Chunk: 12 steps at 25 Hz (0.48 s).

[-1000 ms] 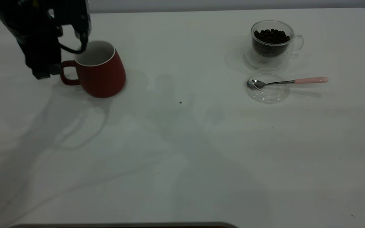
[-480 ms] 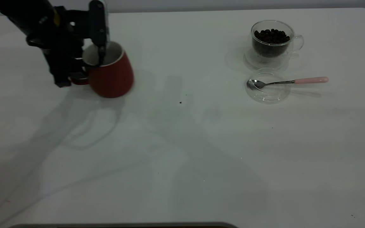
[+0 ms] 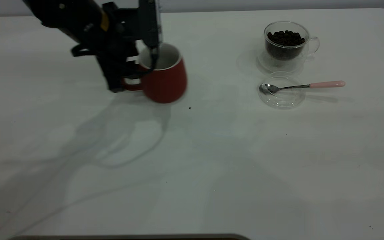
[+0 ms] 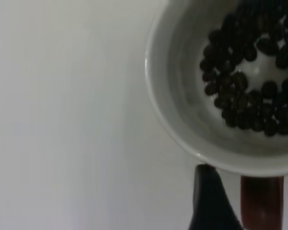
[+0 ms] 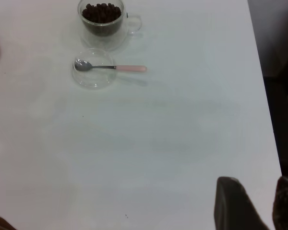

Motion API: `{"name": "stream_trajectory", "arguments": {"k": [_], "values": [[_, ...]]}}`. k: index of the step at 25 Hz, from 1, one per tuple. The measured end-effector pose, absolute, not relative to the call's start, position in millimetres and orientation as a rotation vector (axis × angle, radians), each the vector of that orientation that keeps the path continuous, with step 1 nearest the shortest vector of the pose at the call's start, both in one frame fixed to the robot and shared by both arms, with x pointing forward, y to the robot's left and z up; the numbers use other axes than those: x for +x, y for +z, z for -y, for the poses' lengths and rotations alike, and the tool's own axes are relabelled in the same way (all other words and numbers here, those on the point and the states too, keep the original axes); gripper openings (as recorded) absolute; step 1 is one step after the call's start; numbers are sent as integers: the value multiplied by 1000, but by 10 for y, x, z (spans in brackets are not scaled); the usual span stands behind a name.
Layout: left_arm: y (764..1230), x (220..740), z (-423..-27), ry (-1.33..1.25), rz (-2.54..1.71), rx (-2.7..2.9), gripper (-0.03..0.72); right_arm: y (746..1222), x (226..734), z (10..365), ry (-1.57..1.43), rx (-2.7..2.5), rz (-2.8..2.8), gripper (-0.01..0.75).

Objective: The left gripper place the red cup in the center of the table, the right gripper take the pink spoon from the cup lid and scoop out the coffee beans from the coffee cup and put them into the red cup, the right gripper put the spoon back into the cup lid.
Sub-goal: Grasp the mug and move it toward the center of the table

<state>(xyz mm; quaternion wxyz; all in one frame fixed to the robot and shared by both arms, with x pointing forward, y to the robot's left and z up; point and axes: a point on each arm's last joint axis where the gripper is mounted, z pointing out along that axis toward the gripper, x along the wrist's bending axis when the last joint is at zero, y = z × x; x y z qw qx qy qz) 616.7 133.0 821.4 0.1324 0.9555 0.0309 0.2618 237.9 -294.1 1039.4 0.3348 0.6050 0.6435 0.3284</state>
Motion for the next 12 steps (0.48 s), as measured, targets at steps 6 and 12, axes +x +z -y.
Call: {"name": "stream_trajectory", "arguments": {"k": [6,12], "values": [[8277,6167,-1284,758,-198,2721,492,10394,2379,2940,857,1579,-1679,239],[8907,6115,-1397,741,-537,2716,492,10394,2379,2940,857,1579,-1679,239]]}}
